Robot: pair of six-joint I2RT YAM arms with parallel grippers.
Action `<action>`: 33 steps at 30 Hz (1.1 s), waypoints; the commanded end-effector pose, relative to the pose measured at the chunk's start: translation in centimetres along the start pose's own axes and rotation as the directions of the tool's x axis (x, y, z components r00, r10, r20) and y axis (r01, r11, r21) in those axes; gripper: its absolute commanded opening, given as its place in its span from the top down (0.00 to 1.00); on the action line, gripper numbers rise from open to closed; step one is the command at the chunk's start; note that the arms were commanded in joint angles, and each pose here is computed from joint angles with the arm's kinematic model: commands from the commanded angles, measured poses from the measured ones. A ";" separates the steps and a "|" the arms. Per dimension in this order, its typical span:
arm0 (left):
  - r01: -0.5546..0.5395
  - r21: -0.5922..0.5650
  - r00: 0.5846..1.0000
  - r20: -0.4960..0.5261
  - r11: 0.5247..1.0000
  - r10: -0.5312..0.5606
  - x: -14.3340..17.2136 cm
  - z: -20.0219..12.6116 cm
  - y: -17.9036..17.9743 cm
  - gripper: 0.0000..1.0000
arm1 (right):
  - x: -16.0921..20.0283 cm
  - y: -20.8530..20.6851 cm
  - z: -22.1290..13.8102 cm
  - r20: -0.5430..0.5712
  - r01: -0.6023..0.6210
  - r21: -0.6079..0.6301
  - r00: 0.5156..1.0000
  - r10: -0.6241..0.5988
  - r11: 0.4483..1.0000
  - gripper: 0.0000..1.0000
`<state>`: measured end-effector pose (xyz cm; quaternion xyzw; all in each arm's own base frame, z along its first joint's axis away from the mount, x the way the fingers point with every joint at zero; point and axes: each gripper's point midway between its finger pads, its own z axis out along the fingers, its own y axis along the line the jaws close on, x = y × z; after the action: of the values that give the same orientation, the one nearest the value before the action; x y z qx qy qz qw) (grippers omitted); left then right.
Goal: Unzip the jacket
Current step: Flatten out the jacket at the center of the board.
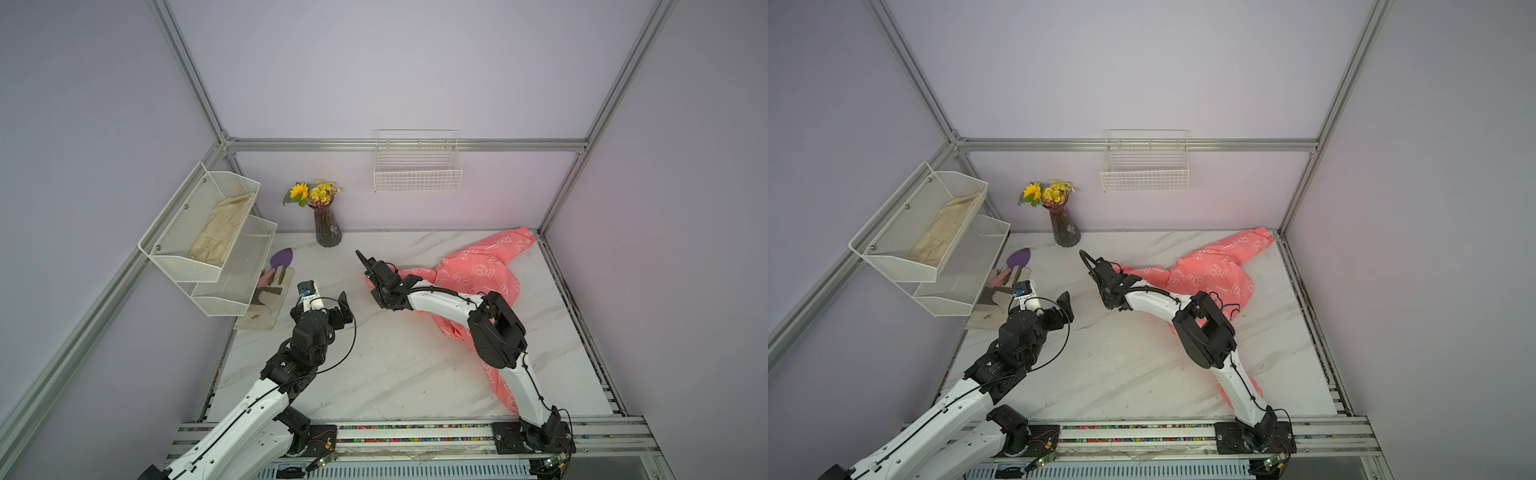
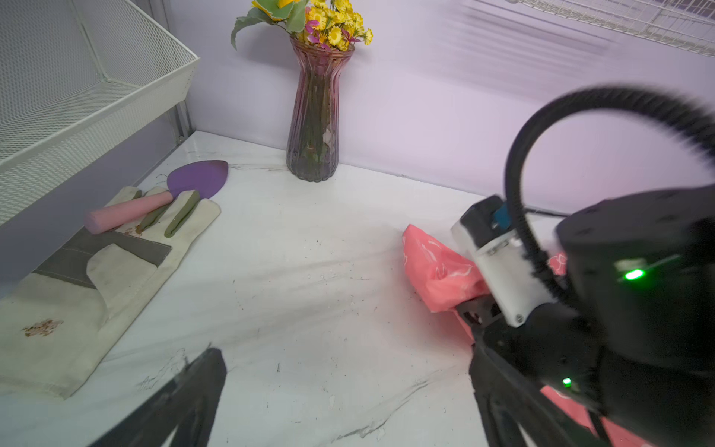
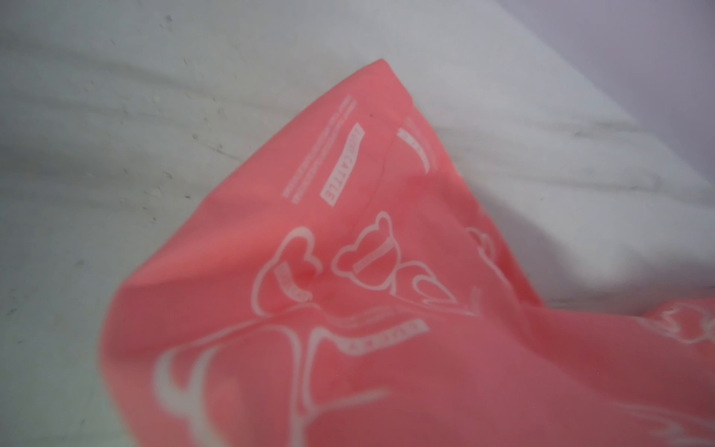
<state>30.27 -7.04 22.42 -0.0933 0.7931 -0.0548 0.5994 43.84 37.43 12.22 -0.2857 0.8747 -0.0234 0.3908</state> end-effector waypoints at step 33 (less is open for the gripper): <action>-0.352 0.929 0.820 0.364 -0.111 0.443 0.3 3.3 -22.9 0.00 | -1.4 -8.7 -46.5 0.690 0.463 -0.688 0.656 0.306 0.559 1.00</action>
<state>36.25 -26.62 25.17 0.5403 0.6004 -0.3738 0.4559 18.78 22.71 44.38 -0.4318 0.5775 0.4724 0.5069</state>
